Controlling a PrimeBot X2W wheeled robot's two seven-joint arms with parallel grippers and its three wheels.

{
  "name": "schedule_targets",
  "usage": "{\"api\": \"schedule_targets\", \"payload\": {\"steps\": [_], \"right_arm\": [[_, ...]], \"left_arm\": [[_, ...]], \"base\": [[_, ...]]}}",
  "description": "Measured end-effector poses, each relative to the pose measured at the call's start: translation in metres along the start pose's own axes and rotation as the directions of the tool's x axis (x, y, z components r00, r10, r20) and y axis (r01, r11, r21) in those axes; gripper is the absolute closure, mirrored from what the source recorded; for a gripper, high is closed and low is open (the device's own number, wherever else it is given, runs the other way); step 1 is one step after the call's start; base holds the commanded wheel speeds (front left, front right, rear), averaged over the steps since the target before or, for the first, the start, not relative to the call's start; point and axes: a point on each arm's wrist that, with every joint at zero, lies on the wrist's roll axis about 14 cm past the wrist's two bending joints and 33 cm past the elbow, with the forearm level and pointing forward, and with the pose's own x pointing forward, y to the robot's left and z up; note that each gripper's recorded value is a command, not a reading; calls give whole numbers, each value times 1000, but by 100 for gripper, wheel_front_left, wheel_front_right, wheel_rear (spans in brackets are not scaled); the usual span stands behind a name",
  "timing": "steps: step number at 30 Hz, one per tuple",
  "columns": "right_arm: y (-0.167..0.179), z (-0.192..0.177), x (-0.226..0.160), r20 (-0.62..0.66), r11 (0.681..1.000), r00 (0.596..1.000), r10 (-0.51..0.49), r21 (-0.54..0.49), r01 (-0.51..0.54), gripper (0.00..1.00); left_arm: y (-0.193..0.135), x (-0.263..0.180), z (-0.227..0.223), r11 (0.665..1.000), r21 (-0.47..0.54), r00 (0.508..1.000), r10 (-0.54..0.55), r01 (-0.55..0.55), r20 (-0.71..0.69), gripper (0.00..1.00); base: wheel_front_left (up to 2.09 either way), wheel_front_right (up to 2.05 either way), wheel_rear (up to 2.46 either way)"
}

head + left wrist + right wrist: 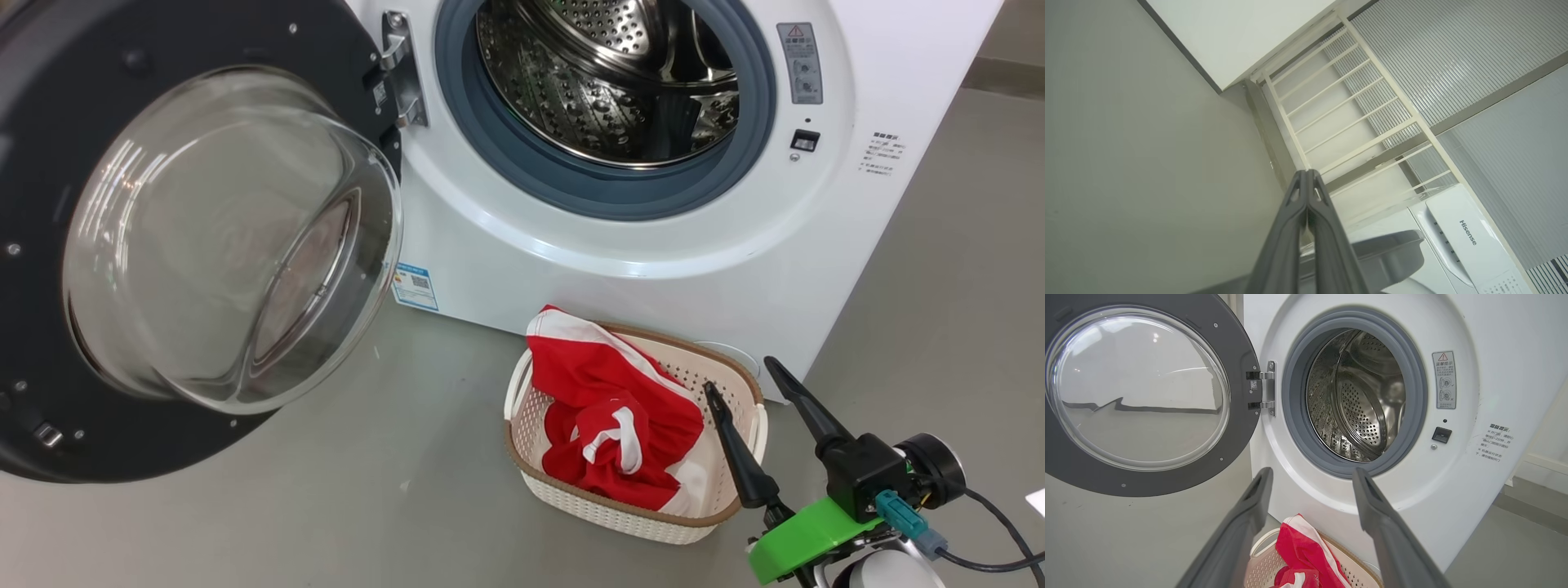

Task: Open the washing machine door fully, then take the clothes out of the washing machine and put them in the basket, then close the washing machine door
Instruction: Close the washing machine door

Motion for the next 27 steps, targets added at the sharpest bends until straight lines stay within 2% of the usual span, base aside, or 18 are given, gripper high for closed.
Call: {"api": "schedule_targets", "payload": {"steps": [9,13,17,27], "right_arm": [[2,2,4,6,1000,1000,10,-1,-10,0],[-3,2,1,8,1000,1000,-6,-3,6,0],[-10,1,-1,5,1000,1000,-26,-2,26,0],[-13,1,0,7,999,999,-32,2,32,0]], "left_arm": [[20,5,-48,991,-100,953,59,-93,-297,100],[24,5,-65,990,-88,920,65,-108,-387,100],[19,5,-77,996,-58,890,40,-74,-455,100],[18,-5,-90,994,-100,847,-16,-44,-532,100]], "base": [[0,0,0],[0,0,0],[0,0,0],[0,0,0]]}}
